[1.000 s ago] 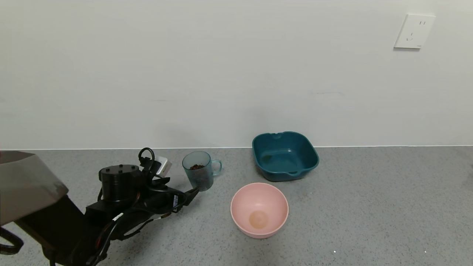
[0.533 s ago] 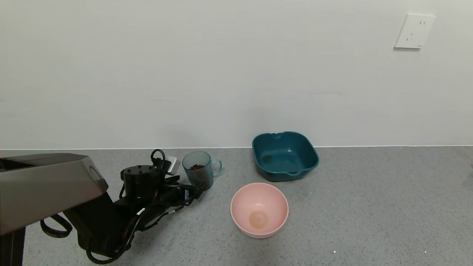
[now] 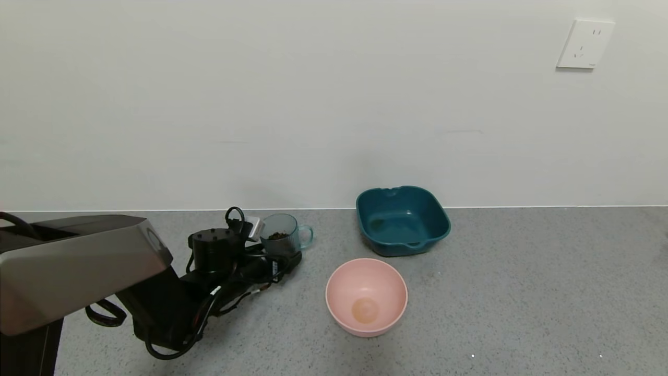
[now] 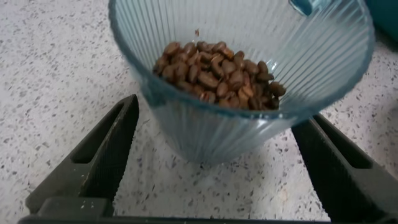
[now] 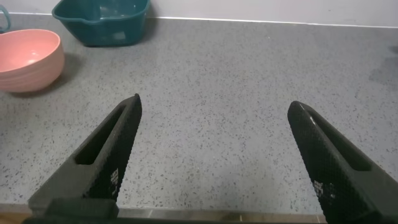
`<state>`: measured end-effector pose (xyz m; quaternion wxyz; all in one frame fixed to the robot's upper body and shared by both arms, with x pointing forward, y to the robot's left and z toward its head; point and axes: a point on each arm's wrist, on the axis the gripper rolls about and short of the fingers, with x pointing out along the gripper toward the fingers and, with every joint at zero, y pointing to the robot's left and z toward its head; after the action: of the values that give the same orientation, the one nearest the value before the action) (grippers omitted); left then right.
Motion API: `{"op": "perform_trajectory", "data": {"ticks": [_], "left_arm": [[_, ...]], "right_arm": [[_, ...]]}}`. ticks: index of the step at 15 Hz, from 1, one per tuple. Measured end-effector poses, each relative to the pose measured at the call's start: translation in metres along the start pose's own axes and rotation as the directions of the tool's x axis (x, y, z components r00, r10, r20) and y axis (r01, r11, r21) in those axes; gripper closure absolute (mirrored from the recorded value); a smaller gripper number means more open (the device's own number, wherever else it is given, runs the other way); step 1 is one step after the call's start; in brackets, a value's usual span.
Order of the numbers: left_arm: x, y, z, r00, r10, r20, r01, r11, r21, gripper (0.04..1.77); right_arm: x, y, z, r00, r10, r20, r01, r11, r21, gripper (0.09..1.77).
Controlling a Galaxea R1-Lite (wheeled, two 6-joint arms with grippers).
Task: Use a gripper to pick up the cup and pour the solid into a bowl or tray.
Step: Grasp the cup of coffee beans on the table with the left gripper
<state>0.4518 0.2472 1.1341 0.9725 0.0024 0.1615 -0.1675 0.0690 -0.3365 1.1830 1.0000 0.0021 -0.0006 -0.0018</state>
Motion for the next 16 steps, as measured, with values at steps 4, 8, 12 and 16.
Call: {"op": "perform_trajectory", "data": {"ticks": [4,8,12,16], "left_arm": [[0.004,0.000,0.002,1.000,0.002,0.012,-0.002,1.000,0.001,0.09],[0.008,0.000,0.003,1.000,0.009,0.020,-0.009,1.000,0.002,0.09],[0.011,0.001,0.003,1.000,0.010,0.026,-0.010,1.000,0.002,0.28],[0.011,0.001,0.003,1.000,0.007,0.025,-0.007,1.000,0.004,0.51]], "right_arm": [[0.000,0.000,0.000,1.000,0.000,0.000,0.000,1.000,0.000,0.15],[0.000,0.000,0.000,1.000,0.000,0.000,0.000,1.000,0.000,0.15],[0.000,0.000,0.000,1.000,0.000,0.000,0.000,1.000,0.000,0.15],[0.000,0.000,0.000,1.000,0.000,0.000,0.000,1.000,0.000,0.15]]}}
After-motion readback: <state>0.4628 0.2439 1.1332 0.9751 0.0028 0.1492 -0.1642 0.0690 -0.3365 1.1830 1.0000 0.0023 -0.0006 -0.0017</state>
